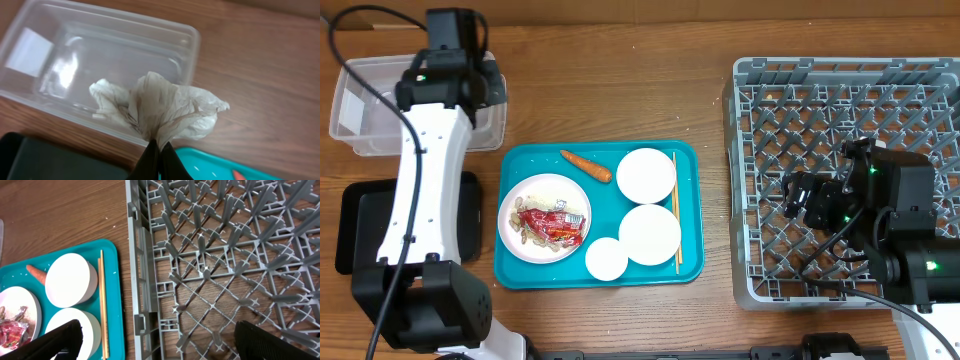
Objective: Sort waste into correct bins and load items into the dishwasher
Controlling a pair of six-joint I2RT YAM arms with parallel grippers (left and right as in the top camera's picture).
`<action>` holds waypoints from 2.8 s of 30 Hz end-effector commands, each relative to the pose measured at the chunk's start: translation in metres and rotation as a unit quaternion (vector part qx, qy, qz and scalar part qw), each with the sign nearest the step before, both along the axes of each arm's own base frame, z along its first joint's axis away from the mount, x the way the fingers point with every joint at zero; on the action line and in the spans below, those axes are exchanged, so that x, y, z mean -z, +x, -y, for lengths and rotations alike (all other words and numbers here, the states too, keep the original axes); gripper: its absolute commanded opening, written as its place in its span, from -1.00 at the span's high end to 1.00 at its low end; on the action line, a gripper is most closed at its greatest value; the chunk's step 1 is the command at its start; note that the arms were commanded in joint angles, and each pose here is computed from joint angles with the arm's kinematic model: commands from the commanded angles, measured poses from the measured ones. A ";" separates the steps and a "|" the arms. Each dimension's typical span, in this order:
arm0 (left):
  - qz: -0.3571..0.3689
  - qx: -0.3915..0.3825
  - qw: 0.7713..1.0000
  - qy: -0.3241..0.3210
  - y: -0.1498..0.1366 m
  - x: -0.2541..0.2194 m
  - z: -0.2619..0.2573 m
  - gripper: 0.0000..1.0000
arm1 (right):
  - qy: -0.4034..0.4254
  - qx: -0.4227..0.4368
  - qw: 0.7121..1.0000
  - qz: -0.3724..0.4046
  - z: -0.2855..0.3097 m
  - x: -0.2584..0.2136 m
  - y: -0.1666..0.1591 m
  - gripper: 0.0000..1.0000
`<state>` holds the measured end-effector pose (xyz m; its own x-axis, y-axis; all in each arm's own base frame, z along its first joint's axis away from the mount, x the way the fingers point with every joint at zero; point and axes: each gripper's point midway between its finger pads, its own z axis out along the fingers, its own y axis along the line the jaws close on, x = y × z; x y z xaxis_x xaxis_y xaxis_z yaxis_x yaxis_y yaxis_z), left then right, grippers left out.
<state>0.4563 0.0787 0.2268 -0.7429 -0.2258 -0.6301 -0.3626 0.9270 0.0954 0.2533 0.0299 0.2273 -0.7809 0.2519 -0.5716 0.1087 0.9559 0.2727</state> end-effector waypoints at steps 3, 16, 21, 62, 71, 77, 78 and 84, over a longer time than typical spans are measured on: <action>0.003 -0.057 0.998 0.005 0.005 0.010 -0.038 0.92 | -0.005 0.001 1.000 0.016 0.002 -0.011 0.003 -1.00; -0.085 0.031 0.987 -0.133 -0.033 0.029 0.027 0.28 | -0.005 0.001 1.000 0.014 0.002 -0.011 0.002 -1.00; -0.232 0.070 0.943 -0.228 -0.101 0.052 0.089 0.09 | -0.005 0.001 1.000 0.014 0.002 -0.011 0.002 -1.00; -0.308 -0.209 0.888 -0.271 -0.167 0.181 0.131 0.46 | -0.006 0.001 1.000 -0.001 0.002 -0.006 -0.004 -1.00; -0.305 -0.195 0.902 -0.235 -0.169 0.183 0.134 0.42 | -0.006 0.001 1.000 -0.001 0.002 -0.006 -0.004 -1.00; -0.299 -0.206 0.903 -0.230 -0.168 0.183 0.132 0.40 | -0.006 0.001 1.000 -0.001 0.002 -0.006 -0.004 -1.00; -0.298 -0.206 0.904 -0.228 -0.168 0.183 0.131 0.40 | -0.006 0.001 1.000 -0.001 0.002 -0.006 -0.004 -1.00; -0.296 -0.211 0.905 -0.223 -0.168 0.183 0.129 0.38 | -0.006 0.001 1.000 -0.002 0.002 -0.006 -0.004 -1.00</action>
<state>0.2890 -0.0531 0.0399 -0.7161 -0.6902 0.1043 -0.6914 0.7219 0.0301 0.2459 0.0298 0.2218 -0.8021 0.2509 -0.5420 0.1184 0.9563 0.2675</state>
